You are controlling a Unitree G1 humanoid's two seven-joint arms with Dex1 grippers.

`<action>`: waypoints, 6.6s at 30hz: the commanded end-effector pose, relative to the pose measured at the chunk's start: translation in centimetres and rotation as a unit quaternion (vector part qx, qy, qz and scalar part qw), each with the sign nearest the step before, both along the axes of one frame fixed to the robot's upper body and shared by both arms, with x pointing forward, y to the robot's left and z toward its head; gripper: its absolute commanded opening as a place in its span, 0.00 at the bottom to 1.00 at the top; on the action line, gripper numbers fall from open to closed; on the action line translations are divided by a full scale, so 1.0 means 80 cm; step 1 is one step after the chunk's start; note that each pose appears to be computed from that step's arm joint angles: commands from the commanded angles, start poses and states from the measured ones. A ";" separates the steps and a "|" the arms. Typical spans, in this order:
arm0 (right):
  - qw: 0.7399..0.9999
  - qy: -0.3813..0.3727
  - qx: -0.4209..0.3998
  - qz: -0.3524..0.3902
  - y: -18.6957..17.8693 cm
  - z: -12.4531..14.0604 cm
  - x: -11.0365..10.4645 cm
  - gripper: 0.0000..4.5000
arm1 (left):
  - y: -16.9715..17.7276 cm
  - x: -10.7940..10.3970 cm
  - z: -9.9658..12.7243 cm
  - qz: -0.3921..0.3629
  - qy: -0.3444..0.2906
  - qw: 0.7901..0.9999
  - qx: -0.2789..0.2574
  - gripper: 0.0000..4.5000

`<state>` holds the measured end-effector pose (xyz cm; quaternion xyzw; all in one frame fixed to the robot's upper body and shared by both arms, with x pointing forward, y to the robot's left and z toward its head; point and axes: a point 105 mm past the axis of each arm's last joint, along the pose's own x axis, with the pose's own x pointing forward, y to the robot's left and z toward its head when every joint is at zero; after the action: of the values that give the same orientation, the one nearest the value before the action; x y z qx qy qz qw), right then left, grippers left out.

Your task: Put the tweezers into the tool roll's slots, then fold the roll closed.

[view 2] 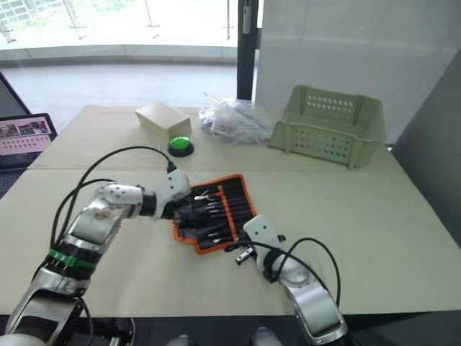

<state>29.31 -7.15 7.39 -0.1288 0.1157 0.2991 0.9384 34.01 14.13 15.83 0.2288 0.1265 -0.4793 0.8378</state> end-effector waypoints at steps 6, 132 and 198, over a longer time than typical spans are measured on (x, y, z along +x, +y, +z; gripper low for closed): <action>0.998 0.052 -0.022 0.007 -0.009 -0.032 -0.005 0.00 | 0.127 -0.053 0.004 0.222 -0.075 0.970 -0.070 0.99; 0.999 0.046 -0.022 -0.007 -0.017 -0.028 -0.002 0.00 | -0.035 -0.019 -0.036 -0.107 0.029 0.989 0.100 0.00; 0.967 -0.157 0.041 0.195 0.044 0.106 -0.039 0.48 | 0.138 -0.157 -0.021 0.160 -0.042 0.978 -0.128 1.00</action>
<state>27.37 -5.03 14.21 -0.1548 -0.0299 0.4223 0.8926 21.66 25.69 12.61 0.0983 0.0961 -0.3313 0.9335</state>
